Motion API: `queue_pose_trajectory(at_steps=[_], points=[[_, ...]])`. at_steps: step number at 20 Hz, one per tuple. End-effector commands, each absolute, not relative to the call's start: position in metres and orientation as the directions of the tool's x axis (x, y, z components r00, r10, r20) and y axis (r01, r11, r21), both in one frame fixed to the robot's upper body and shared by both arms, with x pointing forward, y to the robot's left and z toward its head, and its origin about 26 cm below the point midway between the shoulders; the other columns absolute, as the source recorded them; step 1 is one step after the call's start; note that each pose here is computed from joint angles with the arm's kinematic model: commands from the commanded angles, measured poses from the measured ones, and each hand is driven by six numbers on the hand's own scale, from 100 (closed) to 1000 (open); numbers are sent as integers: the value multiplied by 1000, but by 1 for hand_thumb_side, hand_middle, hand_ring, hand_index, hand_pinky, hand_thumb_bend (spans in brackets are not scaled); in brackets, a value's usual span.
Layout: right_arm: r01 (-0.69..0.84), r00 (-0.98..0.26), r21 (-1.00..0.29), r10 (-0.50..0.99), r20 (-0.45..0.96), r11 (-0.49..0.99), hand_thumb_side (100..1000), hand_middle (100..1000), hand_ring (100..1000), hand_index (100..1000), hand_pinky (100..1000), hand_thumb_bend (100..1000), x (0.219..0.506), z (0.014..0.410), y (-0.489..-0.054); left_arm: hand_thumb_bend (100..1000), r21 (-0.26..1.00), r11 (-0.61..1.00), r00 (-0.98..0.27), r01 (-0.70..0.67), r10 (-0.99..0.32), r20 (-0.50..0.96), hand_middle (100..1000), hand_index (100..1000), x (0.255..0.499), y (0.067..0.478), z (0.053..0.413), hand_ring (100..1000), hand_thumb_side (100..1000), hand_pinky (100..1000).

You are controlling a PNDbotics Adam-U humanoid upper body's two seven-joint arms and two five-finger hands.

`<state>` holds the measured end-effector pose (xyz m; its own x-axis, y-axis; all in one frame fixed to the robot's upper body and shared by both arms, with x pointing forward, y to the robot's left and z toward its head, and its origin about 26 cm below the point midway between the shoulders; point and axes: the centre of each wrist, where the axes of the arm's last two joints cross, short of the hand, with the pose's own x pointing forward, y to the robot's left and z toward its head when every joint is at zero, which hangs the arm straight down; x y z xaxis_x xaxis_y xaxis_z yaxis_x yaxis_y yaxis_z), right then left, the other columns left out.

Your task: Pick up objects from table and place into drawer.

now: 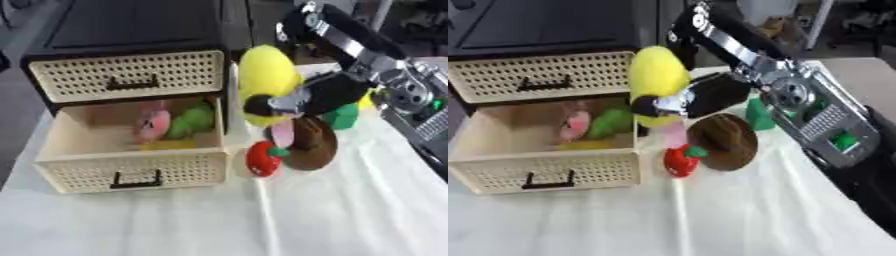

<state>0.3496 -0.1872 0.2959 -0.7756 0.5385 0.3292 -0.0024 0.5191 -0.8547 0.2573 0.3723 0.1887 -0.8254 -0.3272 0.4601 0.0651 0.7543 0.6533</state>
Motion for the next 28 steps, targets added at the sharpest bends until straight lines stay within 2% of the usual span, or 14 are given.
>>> queue_pose_trajectory(at_steps=[1,10,14,17,28], points=[[40,-774,-839,547,317,543,547,308,447,348,416,689,364,301,-182,100,665,744,-842,58,-322,433,300,716,257,371,199,252,869,123],[138,-755,-807,589,289,574,614,310,449,349,413,670,408,292,-167,100,662,746,-854,75,-295,428,299,715,260,367,202,251,869,122],[180,-760,-780,588,275,599,669,312,449,351,408,650,421,286,-161,100,660,747,-858,81,-285,428,298,714,262,366,203,251,869,121],[221,-755,-765,603,258,605,675,312,447,351,403,644,430,277,-158,100,660,746,-861,86,-278,426,298,714,263,364,204,251,869,121],[285,-781,-780,607,147,556,734,328,459,373,400,651,435,247,-144,100,660,746,-859,91,-277,431,297,714,263,364,204,250,868,120]])
